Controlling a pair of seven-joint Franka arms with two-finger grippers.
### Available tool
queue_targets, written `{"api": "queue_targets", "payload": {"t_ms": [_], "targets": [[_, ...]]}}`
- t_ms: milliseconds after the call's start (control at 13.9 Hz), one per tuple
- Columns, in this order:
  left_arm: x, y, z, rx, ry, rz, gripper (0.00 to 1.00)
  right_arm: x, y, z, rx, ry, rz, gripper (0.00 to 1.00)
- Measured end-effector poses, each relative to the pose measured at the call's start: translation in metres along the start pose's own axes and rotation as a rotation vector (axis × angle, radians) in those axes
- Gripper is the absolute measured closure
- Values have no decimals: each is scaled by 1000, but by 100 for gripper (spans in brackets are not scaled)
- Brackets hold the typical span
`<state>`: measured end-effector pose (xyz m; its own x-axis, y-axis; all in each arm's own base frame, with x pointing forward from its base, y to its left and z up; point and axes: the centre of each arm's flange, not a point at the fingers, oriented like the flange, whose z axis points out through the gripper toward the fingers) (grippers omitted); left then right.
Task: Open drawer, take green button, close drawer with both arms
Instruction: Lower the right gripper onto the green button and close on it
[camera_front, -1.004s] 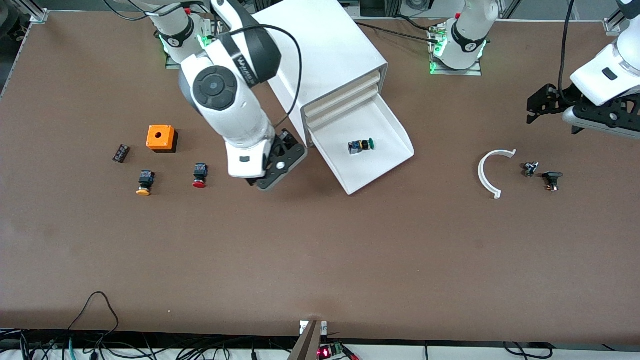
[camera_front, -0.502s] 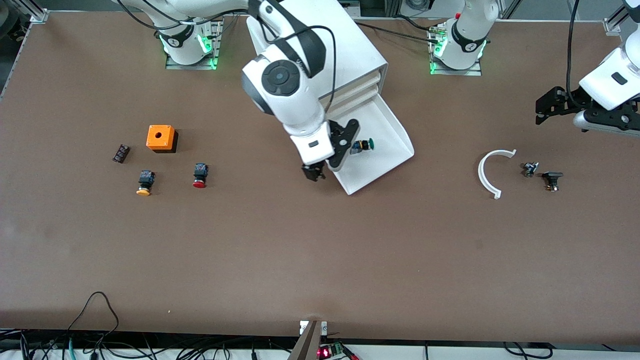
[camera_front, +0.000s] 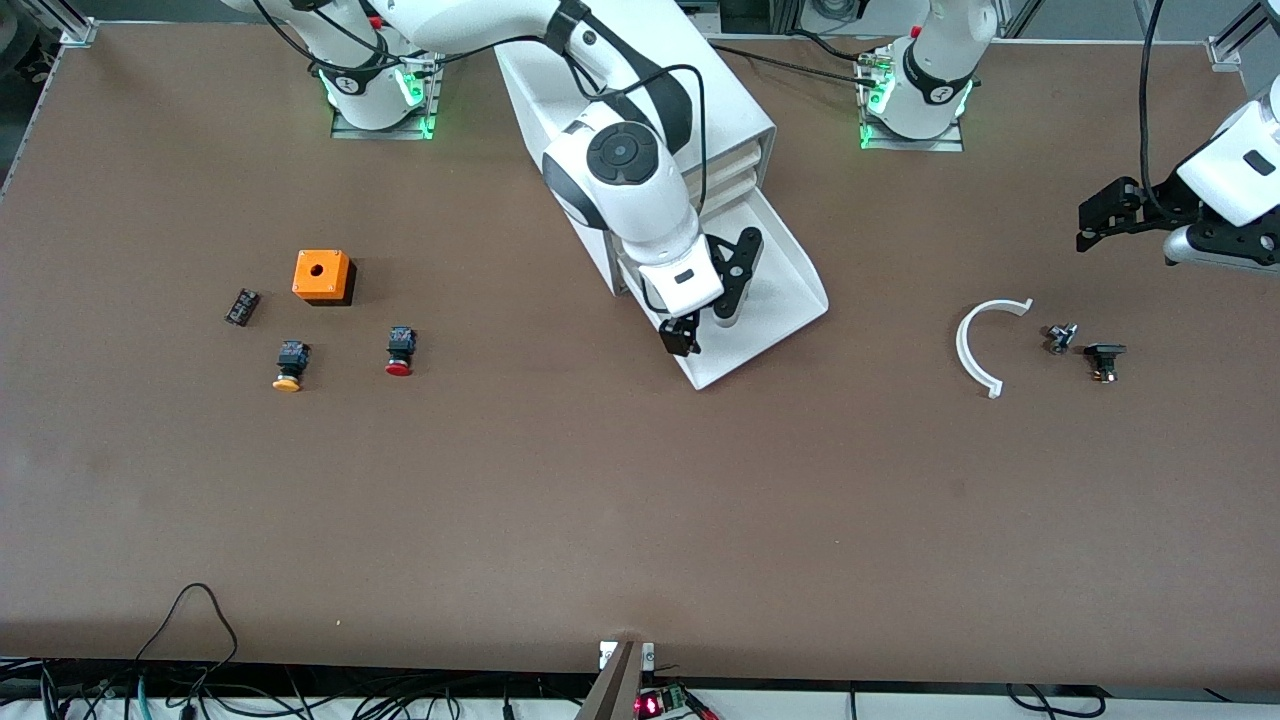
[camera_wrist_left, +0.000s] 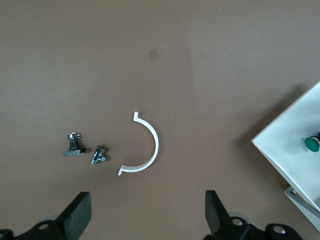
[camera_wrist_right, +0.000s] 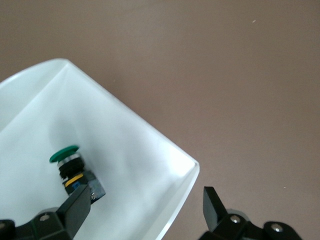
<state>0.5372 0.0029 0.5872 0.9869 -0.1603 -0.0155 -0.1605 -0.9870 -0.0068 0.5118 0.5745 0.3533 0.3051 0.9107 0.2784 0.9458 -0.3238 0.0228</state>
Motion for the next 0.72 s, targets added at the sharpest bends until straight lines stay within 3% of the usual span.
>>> {"api": "queue_targets", "payload": {"t_ms": [215,717], "targets": [[1,4,-1,0,1,5,0,-1,-27,10,31,-97,-57,0],[1,7,-1,0,2,10,0,5,-62,24,29,-144,-157,0]]}}
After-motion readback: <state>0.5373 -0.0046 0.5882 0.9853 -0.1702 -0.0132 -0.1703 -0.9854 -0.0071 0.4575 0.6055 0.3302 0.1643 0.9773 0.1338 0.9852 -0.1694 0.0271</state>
